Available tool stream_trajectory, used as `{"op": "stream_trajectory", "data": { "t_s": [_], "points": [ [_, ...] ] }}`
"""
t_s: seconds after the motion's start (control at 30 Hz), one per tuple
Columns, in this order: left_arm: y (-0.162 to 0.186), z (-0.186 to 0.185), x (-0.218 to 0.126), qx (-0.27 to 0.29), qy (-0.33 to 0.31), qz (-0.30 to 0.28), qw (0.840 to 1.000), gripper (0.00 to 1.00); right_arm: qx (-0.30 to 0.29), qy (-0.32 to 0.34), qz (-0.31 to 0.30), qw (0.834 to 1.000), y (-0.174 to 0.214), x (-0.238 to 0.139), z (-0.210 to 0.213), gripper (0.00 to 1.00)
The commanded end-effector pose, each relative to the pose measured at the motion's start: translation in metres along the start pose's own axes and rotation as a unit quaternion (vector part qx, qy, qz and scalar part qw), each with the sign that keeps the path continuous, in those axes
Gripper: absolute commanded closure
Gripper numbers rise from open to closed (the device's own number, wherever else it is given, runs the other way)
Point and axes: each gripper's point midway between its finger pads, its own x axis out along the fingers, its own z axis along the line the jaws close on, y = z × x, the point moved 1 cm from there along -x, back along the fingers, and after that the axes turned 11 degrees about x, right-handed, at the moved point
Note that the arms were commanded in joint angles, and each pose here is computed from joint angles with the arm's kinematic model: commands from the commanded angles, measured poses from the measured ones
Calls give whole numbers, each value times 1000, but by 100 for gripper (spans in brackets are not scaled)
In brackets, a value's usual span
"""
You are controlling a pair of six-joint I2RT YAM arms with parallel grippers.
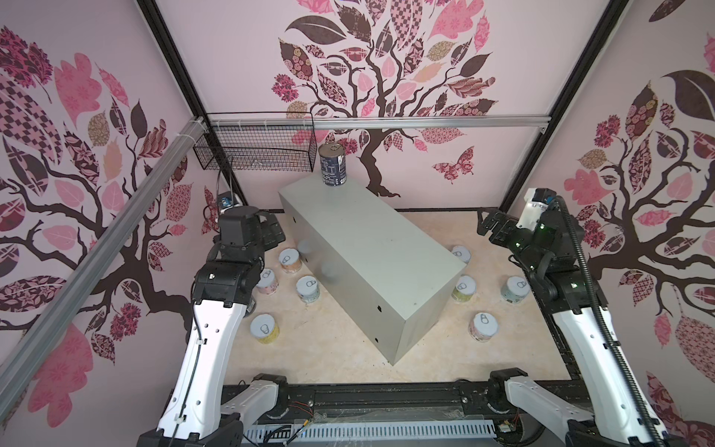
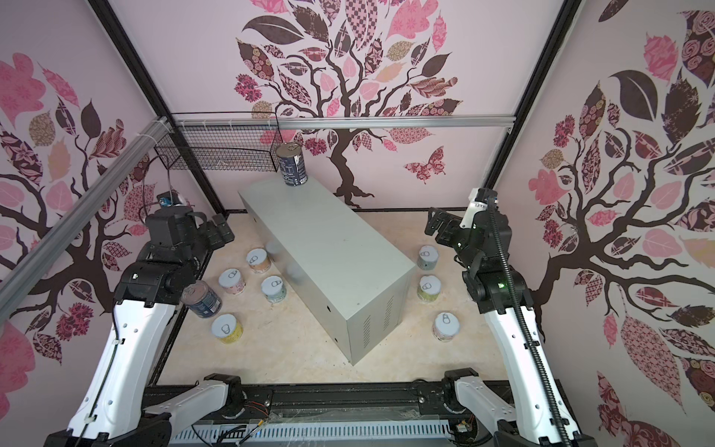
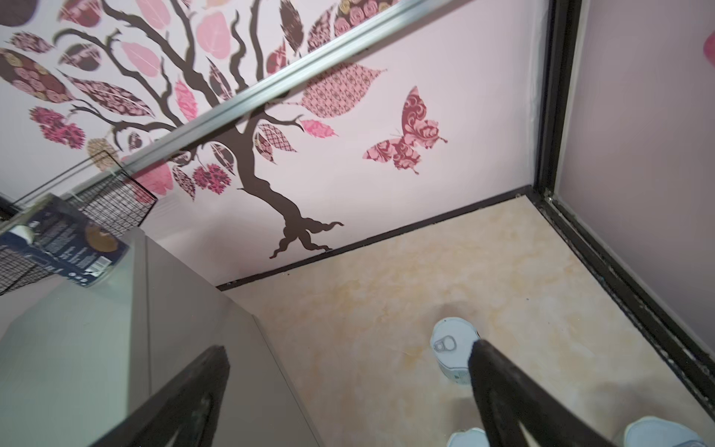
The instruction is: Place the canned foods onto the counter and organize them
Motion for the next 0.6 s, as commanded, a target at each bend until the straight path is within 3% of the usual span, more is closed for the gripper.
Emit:
{"op": "stream_trajectory", "data": {
  "t_s": [0.0,0.27,0.57],
  "points": [
    [39,22,16,-56,-45,60,996,2,48,-19,21,998,14,17,-2,0],
    [87,69,32,-80,-216,95,968,2,136,51,34,989,69,60,-72,0],
    [138,97,63,-118,-282,191,933,2,168,93,74,979,128,86,-125,0]
  ]
}}
